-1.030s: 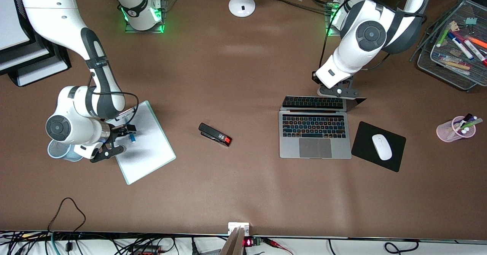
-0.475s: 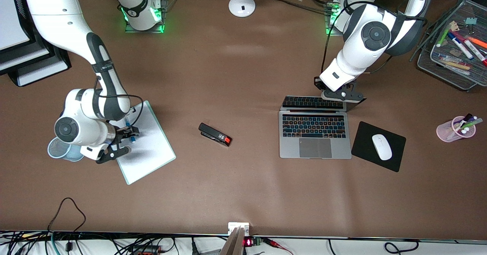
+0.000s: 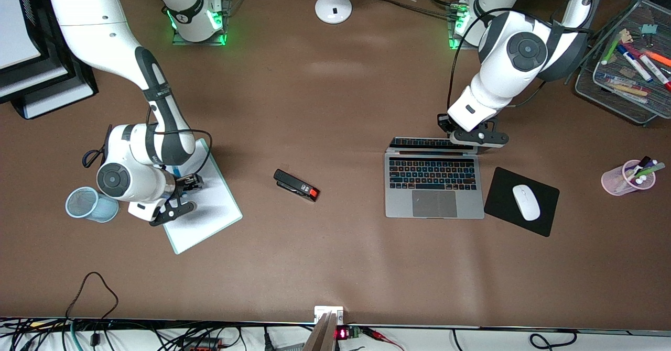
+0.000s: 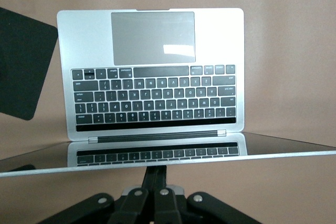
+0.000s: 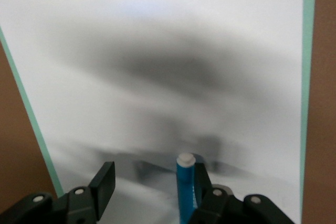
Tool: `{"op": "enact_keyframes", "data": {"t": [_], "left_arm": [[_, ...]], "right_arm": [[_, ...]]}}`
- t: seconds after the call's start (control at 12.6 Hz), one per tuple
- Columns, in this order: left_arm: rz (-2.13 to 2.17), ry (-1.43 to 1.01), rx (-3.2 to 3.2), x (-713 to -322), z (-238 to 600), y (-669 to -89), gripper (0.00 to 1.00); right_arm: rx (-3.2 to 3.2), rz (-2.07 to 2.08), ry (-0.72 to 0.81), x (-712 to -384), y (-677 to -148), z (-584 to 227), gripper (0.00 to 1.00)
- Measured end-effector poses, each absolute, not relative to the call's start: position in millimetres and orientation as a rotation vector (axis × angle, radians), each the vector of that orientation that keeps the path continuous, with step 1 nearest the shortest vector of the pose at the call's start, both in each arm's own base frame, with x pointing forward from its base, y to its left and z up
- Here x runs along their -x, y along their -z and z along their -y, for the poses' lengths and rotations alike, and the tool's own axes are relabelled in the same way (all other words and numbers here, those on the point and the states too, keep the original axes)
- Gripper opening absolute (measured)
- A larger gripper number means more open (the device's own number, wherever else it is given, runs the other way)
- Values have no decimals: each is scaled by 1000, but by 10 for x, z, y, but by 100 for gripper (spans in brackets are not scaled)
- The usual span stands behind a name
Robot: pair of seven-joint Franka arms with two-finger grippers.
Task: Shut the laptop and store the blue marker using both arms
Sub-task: 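Grasp the blue marker with the right gripper while the left gripper reaches the laptop lid, then push the laptop lid down shut with the left gripper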
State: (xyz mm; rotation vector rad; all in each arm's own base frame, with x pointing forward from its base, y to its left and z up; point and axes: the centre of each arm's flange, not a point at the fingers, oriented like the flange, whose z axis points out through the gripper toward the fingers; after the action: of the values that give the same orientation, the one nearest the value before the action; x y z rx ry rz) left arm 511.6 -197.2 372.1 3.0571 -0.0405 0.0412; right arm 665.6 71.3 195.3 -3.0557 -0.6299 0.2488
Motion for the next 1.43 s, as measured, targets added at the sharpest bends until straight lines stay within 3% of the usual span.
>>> {"op": "enact_keyframes", "data": {"t": [0.63,0.71,1.43], "left_arm": [[74,-194,-3031,-5347,1989,-3475,1],[78,-207,-3028,-5382,1990,-3448,1],[82,-302,-2986,-5678,1979,-3002,1]], "right_arm": [[3068,616,-215,-6745,-2048,-593,67],[3068,615,-220,-6741,-2038,-588,60],[3052,657,-243,-6724,-1954,-476,54]]}}
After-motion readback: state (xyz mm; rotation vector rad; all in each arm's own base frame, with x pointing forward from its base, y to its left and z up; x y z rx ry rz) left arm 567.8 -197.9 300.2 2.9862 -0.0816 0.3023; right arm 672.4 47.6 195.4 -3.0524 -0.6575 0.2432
